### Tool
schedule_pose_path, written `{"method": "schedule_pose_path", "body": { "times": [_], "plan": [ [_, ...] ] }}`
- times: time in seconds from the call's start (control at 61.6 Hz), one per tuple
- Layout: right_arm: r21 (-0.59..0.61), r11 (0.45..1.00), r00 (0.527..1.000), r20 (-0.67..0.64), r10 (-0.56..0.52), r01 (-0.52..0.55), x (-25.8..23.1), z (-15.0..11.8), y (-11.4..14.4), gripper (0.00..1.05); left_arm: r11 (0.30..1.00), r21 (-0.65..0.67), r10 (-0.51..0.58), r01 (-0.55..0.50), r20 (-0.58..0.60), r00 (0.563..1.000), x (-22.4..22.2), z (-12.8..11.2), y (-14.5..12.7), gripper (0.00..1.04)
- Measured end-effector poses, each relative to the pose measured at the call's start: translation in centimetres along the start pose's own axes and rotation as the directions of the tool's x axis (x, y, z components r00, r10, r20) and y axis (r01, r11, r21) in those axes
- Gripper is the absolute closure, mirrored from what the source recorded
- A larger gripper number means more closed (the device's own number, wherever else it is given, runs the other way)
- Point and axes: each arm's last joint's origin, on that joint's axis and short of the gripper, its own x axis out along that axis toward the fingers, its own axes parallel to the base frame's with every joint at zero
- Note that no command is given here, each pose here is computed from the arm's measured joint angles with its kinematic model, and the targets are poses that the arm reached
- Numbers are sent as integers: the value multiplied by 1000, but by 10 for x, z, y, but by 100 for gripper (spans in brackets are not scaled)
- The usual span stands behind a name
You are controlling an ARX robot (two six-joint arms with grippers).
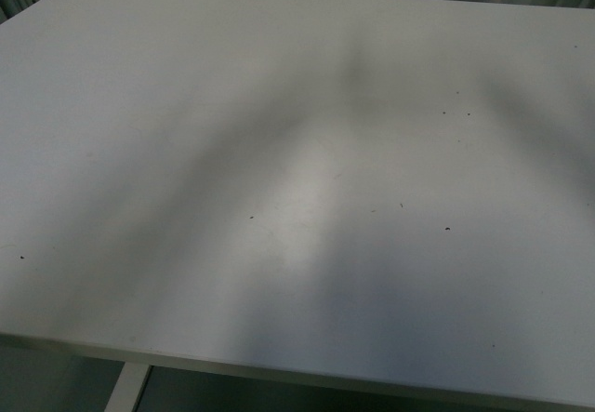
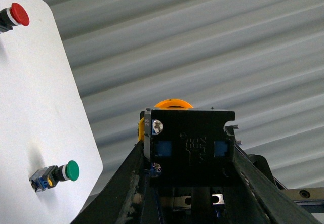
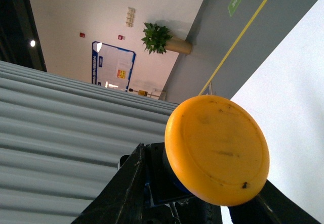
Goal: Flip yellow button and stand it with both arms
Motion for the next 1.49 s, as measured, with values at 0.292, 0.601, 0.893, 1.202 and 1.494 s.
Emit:
{"method": "schedule_pose_path", "body": {
  "times": [0.292, 0.601, 0.893, 1.202, 1.494],
  "plan": [
    [-1, 1000, 1000, 4, 10, -10, 2, 1, 0, 75, 1000, -2, 0, 0, -8, 1000, 0, 0, 0, 57],
    [-25, 1000, 1000, 14, 2, -1, 2, 5, -2, 80, 1000, 6, 0, 1, -8, 1000, 0, 0, 0, 5],
    [-29, 1000, 1000, 17, -4, 4, 1, 6, -4, 81, 1000, 6, 0, 1, -8, 1000, 0, 0, 0, 7],
    [-39, 999, 998, 53, -13, 15, -1, 18, -7, 81, 1000, 6, 0, 1, -8, 1000, 0, 0, 0, 7],
    [-48, 998, 996, 89, -29, 34, -2, 30, -12, 81, 1000, 6, 0, 1, -8, 1000, 0, 0, 0, 7]
  ]
}}
